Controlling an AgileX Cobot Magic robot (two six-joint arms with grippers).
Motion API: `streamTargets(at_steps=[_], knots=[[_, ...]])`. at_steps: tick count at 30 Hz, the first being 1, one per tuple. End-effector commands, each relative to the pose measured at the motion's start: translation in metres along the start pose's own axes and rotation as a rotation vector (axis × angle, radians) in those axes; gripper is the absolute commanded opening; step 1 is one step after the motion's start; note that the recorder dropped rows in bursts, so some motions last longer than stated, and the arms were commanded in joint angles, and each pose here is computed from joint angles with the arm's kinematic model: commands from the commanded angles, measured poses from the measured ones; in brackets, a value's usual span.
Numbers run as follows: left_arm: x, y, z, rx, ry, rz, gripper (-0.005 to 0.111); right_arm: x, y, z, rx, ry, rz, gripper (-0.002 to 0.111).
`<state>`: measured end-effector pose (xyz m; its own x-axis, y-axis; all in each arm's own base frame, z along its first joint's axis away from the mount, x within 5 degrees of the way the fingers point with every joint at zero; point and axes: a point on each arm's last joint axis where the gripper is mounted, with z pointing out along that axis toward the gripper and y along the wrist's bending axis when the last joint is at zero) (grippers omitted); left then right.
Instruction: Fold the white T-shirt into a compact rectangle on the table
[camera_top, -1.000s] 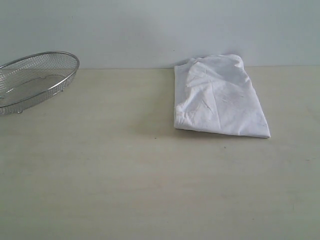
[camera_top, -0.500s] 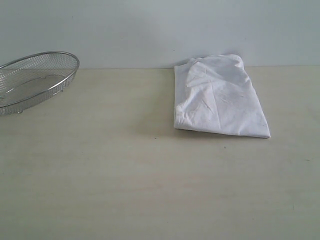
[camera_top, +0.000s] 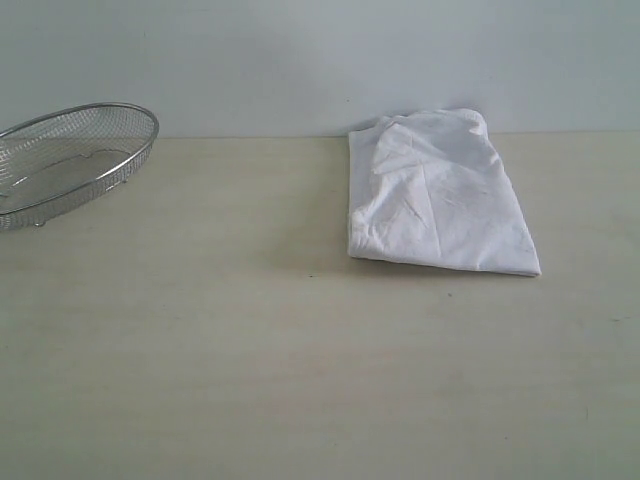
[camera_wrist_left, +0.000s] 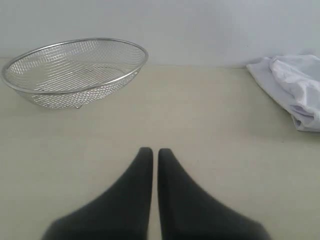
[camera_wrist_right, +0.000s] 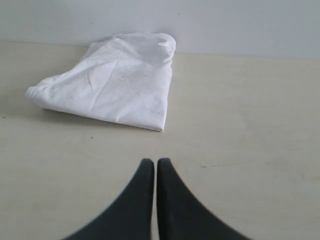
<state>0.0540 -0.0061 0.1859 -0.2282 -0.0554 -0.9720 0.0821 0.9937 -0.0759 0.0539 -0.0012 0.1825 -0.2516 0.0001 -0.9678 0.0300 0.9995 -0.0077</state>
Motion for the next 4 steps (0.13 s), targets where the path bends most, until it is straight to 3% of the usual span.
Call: streamTargets(at_steps=[1,4], knots=[[0.0005,-0.0001,0.0001,0.0,-0.004,-0.02,0.005,-0.0005,-0.0002,-0.0003,0.003,-0.008,-0.005,0.0],[0.0005,-0.0001,0.0001,0.0,-0.004,-0.02,0.005,-0.0005,-0.0002,-0.0003,0.003,-0.008,-0.005,0.0]])
